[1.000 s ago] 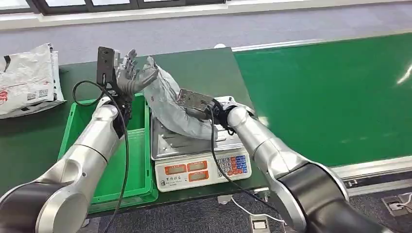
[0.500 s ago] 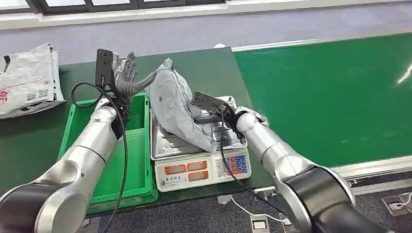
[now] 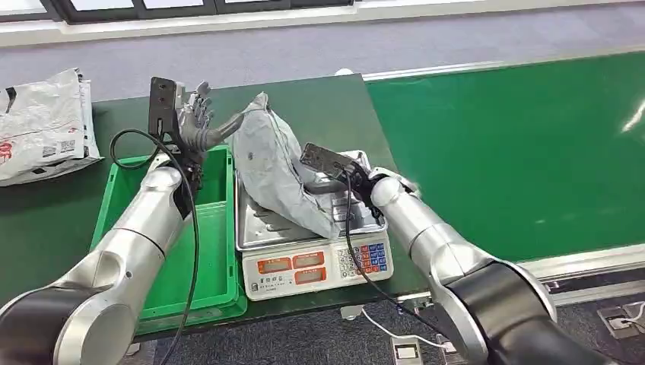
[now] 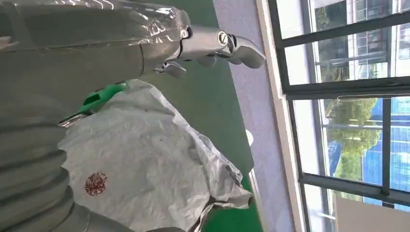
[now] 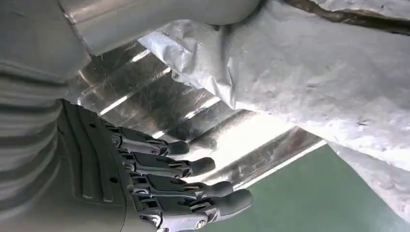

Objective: Moved the parcel from conveyor to table for the left to box.

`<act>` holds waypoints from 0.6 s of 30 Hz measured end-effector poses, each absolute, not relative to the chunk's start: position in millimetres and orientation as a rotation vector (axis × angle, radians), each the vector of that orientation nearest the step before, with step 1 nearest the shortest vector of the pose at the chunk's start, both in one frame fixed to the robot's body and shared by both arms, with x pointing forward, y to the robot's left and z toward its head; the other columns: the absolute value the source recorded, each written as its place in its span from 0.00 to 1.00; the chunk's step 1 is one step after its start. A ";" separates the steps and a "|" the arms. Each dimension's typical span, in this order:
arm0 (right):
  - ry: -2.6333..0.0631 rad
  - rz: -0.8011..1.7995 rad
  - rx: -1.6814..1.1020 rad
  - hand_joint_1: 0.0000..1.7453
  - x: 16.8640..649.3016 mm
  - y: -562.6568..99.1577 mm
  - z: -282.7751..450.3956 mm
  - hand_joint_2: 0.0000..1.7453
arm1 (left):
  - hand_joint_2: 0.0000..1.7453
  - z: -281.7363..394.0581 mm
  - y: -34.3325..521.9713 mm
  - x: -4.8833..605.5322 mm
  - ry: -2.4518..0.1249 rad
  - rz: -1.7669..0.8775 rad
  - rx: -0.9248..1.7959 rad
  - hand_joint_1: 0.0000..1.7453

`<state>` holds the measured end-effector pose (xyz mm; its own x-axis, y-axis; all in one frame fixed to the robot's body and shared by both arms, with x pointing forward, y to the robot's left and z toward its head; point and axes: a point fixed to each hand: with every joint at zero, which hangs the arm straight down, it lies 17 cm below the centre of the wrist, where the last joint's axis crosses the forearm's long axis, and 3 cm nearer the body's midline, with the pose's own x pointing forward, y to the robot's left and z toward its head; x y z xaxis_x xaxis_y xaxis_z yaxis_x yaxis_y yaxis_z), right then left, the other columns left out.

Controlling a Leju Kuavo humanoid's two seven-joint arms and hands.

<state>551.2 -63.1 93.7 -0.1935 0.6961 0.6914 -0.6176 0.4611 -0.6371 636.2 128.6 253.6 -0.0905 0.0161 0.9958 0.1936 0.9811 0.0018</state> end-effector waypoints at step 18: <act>-1.695 0.729 -0.561 0.00 642.9 -171.9 243.6 1.00 | 1.00 235.6 130.3 631.4 -1.634 -0.139 -0.158 0.00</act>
<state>642.9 -171.9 243.6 -0.2357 0.6990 0.6751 -0.0089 0.6931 -0.7208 631.4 130.3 235.6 -0.0670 0.0181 0.9976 0.1863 0.9825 -0.0053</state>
